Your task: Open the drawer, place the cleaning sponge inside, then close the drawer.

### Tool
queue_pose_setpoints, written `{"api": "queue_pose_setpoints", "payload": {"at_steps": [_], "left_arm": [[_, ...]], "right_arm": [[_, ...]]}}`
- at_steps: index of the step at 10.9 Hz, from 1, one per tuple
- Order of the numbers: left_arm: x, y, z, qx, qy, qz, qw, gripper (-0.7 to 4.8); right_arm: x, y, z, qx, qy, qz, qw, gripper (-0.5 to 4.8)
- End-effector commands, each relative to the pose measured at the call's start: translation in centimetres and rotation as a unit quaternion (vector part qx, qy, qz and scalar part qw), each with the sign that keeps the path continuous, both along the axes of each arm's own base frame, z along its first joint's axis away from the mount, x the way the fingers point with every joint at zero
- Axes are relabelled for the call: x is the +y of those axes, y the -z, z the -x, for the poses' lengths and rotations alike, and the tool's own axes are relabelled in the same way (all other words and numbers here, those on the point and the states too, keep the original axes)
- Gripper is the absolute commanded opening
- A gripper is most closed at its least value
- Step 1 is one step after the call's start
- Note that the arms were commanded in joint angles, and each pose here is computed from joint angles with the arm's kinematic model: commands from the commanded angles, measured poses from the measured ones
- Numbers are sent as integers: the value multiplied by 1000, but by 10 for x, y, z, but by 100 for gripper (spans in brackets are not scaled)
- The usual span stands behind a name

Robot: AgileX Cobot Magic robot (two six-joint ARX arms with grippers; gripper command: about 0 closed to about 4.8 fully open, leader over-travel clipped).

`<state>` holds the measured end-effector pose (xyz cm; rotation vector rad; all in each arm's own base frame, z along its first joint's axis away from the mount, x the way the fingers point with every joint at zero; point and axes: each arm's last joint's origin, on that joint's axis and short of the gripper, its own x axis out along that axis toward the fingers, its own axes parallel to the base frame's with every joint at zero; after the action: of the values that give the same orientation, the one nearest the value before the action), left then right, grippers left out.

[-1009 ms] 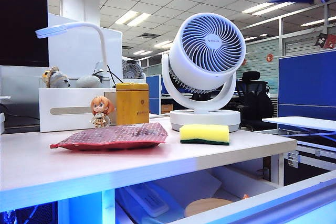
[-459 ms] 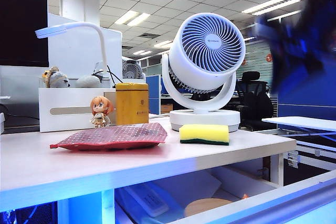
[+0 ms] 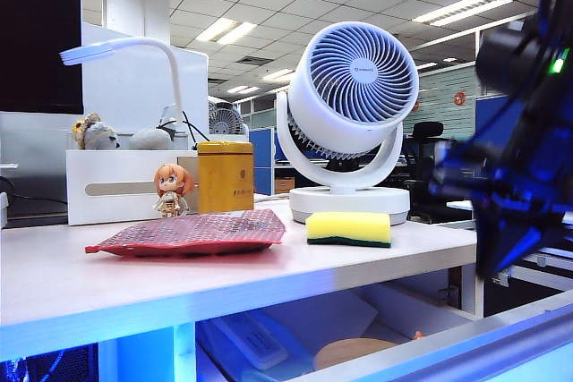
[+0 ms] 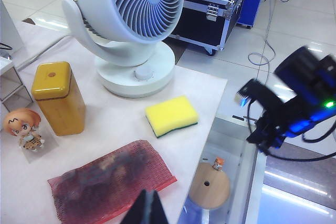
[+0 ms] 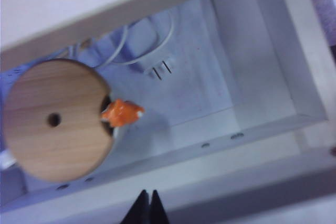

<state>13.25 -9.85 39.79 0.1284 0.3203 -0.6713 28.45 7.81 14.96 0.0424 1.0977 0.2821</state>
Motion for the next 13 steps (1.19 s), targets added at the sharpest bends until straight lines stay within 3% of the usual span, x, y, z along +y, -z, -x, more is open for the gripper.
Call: {"api": "queue_pose_setpoints", "payload": {"at_steps": [1, 8, 13], "left_arm": [[0, -3, 0, -8, 1, 6, 1000, -5], [0, -3, 0, -8, 1, 6, 1000, -5], [0, -3, 0, -7, 1, 5, 1000, -5]], "right_arm": [[1, 22, -3, 41, -1, 11, 999, -6], [-1, 29, 5, 89, 0, 25, 996, -6], [1, -23, -2, -75, -21, -7, 997, -6]]}}
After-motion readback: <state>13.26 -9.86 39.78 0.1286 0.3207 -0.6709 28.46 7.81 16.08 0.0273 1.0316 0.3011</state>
